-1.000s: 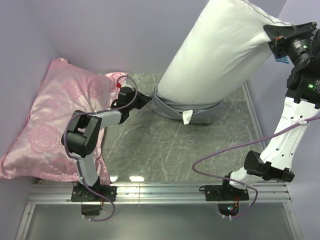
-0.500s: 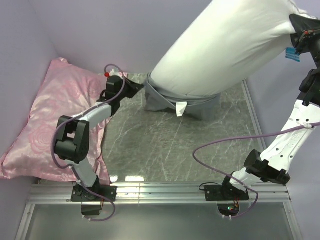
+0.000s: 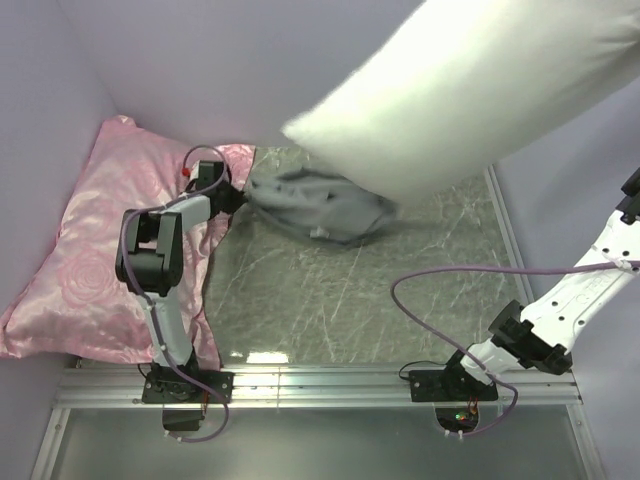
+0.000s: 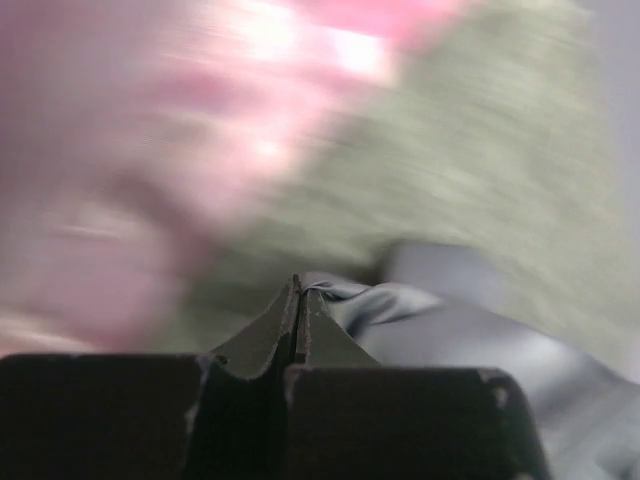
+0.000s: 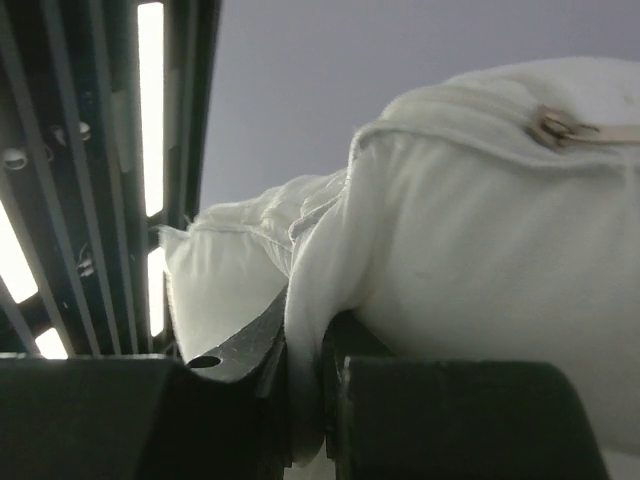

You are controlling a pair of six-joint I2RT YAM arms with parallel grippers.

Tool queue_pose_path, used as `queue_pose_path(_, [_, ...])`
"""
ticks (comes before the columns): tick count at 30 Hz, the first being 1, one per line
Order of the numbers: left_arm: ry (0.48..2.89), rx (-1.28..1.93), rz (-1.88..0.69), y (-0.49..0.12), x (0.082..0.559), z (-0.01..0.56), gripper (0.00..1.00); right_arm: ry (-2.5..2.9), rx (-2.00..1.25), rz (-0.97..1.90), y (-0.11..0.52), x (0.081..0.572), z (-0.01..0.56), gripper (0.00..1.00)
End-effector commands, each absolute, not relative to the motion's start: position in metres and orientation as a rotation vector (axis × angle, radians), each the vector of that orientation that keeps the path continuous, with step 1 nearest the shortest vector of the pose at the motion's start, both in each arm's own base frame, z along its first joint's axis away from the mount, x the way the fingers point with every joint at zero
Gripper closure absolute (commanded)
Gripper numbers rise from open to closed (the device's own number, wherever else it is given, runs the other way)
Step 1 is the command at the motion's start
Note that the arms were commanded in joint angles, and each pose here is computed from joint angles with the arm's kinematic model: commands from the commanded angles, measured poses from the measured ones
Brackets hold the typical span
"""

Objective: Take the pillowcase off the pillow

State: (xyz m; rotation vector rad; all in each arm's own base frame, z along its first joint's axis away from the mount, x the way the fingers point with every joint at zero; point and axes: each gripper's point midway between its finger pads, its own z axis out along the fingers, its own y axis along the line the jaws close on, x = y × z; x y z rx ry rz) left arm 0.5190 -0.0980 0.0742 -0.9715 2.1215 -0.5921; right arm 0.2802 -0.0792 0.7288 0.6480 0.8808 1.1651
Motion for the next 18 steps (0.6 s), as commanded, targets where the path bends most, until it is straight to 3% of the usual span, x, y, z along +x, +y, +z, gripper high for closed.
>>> queue_pose_path(1, [2.144,-1.038,-0.399,-0.061,0.511,0.061,1.00,0.628,0.371,1.100,-0.038,0.203,0.798,1.00])
queue_pose_path(8, [2.039,-0.870,-0.536,-0.080,0.520,0.142,1.00,0.683,0.347,1.080,-0.032,0.210,0.789,1.00])
queue_pose_path(13, [1.967,-0.696,-0.511,-0.097,0.508,0.217,1.00,0.808,0.343,1.108,-0.018,0.240,0.765,1.00])
queue_pose_path(18, [1.952,-0.625,-0.556,-0.100,0.505,0.246,1.00,0.944,0.339,1.129,-0.001,0.280,0.728,1.00])
